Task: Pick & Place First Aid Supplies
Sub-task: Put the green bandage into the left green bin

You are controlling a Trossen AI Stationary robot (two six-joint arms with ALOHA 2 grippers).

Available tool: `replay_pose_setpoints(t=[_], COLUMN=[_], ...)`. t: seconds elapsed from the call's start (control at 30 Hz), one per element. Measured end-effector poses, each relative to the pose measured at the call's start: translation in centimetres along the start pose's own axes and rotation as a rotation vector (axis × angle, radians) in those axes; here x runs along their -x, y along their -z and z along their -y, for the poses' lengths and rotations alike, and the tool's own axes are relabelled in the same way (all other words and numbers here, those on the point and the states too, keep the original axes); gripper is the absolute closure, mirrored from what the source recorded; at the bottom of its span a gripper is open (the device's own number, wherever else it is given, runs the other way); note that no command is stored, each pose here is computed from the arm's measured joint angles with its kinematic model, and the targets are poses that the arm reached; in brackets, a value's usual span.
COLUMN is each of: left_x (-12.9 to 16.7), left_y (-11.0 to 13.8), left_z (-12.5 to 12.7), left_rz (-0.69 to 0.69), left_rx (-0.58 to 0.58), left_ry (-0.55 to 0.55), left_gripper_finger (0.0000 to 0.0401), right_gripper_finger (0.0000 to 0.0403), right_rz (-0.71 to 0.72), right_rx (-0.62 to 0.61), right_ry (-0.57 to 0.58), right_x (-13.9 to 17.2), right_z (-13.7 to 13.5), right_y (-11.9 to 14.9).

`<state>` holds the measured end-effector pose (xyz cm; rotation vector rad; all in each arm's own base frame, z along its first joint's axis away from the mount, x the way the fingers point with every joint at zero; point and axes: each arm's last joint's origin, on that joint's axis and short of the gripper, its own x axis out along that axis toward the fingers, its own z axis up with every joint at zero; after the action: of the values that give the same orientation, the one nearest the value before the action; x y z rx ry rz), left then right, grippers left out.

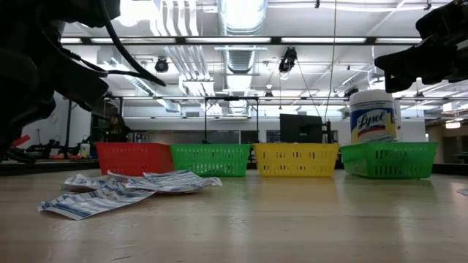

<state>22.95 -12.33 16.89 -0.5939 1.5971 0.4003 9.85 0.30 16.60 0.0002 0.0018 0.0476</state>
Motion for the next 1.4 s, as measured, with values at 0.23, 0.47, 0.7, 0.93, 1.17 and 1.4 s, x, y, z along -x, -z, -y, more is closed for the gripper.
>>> replay_pose_setpoints(t=[0.23,0.47,0.7,0.93,1.17,1.4], left_x=[-0.1,-1.0,-2.2,-2.3,-2.3,-2.3], left_y=[0.2,0.0,-0.2,-0.2,-0.3,-0.2], left_z=[0.1,0.2,0.4,0.4,0.4,0.4], left_rz=[0.005,0.001,-0.043,-0.046,-0.043,-0.045], left_rx=[-0.009,-0.019,-0.016,-0.022,-0.035,-0.043], left_ry=[0.001,-0.011,-0.041,-0.046,-0.043,-0.05], left_gripper_finger=[0.0259,0.0259,0.0259,0.0261,0.0315,0.038], right_gripper_finger=[0.0394,0.0394,0.0394,0.0394,0.0394,0.0394], right_rz=[0.0,0.0,0.0,-0.001,-0.001,-0.001], right_rx=[0.0,0.0,0.0,0.0,0.0,0.0], right_ry=[0.0,0.0,0.0,0.0,0.0,0.0], right_x=[0.0,0.0,0.0,0.0,0.0,0.0], right_z=[0.0,0.0,0.0,0.0,0.0,0.0], right_y=[0.0,0.0,0.0,0.0,0.0,0.0])
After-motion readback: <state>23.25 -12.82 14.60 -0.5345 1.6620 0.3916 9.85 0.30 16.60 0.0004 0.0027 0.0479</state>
